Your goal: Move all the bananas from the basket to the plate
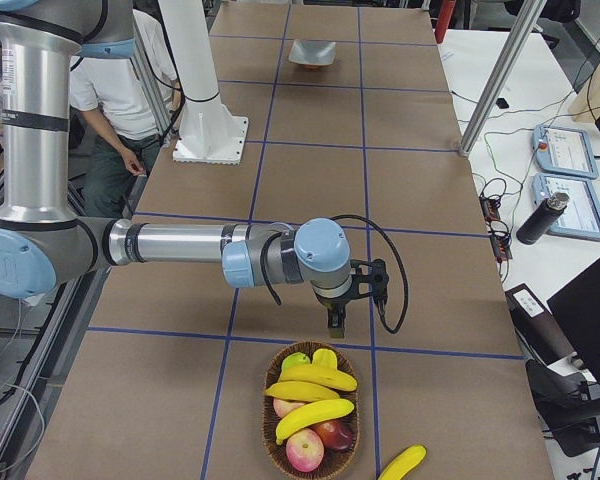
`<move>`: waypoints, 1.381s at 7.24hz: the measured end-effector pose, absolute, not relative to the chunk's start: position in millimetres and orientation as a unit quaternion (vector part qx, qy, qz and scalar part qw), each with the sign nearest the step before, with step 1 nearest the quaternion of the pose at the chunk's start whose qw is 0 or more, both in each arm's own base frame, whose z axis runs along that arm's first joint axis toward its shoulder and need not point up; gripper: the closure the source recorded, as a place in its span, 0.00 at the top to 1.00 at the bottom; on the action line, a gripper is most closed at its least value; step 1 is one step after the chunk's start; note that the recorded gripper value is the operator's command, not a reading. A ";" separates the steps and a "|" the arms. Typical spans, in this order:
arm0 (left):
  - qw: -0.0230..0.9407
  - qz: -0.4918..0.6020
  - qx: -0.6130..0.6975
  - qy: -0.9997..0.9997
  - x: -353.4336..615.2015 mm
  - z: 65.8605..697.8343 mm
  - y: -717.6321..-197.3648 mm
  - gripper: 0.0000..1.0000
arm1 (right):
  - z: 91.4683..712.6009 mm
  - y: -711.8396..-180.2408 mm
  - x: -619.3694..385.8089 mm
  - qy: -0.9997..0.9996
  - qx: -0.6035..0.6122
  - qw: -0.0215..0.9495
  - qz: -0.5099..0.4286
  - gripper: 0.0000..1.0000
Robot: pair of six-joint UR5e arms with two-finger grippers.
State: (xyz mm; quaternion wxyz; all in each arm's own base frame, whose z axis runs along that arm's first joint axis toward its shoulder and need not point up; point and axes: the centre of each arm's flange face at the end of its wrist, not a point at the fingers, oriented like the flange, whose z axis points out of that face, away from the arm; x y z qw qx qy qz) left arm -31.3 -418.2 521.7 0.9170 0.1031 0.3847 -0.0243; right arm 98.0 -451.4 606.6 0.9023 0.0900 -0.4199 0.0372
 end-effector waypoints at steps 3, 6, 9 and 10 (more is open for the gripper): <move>0.909 -0.022 0.094 0.405 -28.6 522.1 -416.9 1.00 | 608.0 -434.4 96.1 -0.421 0.109 0.900 0.029 1.00; 0.899 -0.035 0.075 0.430 -24.9 522.0 -415.6 1.00 | 625.3 -429.6 92.5 -0.416 0.102 0.903 0.034 1.00; 0.896 -0.045 0.072 0.435 -24.8 517.7 -414.5 1.00 | 665.0 -455.5 66.8 -0.360 0.065 0.930 0.016 0.98; 0.894 -0.046 0.071 0.440 -24.2 516.2 -413.9 1.00 | 678.6 -467.0 61.1 -0.354 0.052 0.934 0.011 0.98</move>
